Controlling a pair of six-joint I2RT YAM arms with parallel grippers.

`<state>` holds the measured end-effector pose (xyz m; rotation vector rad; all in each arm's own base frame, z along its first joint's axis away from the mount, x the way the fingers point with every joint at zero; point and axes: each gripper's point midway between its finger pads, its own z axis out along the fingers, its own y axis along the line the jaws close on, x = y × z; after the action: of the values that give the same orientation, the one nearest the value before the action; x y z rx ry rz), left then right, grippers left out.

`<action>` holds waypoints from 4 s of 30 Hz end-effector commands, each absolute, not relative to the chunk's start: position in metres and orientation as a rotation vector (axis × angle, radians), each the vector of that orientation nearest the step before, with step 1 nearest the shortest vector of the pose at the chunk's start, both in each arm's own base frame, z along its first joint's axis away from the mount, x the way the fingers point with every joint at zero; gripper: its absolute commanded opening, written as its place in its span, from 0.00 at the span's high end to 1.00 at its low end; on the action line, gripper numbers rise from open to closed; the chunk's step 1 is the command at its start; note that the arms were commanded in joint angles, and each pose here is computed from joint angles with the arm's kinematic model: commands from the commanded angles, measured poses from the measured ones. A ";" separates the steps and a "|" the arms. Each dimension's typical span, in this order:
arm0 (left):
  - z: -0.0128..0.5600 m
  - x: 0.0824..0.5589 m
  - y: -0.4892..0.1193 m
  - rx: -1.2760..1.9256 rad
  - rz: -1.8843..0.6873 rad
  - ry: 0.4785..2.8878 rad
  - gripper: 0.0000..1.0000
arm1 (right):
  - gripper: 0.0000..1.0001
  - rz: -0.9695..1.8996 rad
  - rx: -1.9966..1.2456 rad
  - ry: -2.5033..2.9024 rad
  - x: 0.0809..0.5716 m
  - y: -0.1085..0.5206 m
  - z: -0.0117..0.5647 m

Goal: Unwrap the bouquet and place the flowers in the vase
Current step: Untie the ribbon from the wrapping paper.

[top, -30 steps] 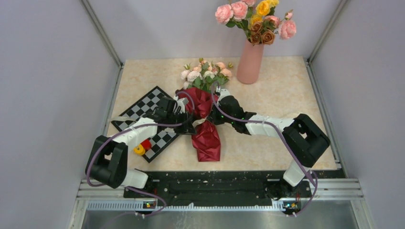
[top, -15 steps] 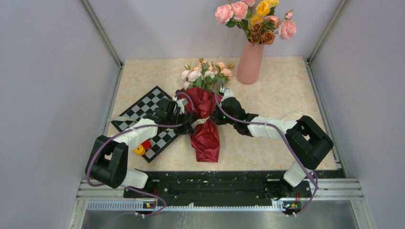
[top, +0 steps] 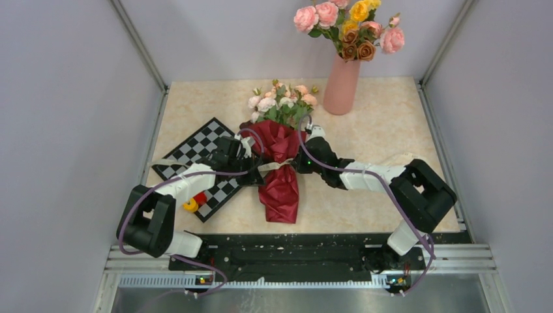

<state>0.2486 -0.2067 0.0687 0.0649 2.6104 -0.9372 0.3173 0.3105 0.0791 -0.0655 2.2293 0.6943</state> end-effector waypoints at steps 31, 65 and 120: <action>0.076 0.253 -0.208 0.076 -0.937 2.588 1.00 | 0.65 0.787 -0.651 2.124 0.315 0.337 0.132; 0.072 0.256 -0.204 0.076 -0.895 2.601 1.00 | 0.99 0.797 -0.648 2.135 0.315 0.341 0.119; 0.077 0.253 -0.200 0.071 -0.873 2.583 1.00 | 0.81 0.897 -0.410 2.146 0.307 0.297 0.124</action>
<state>0.2452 -0.1994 0.0643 0.0481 2.6417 -0.8730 0.3017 0.2881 0.1015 -0.3569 2.2247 0.8432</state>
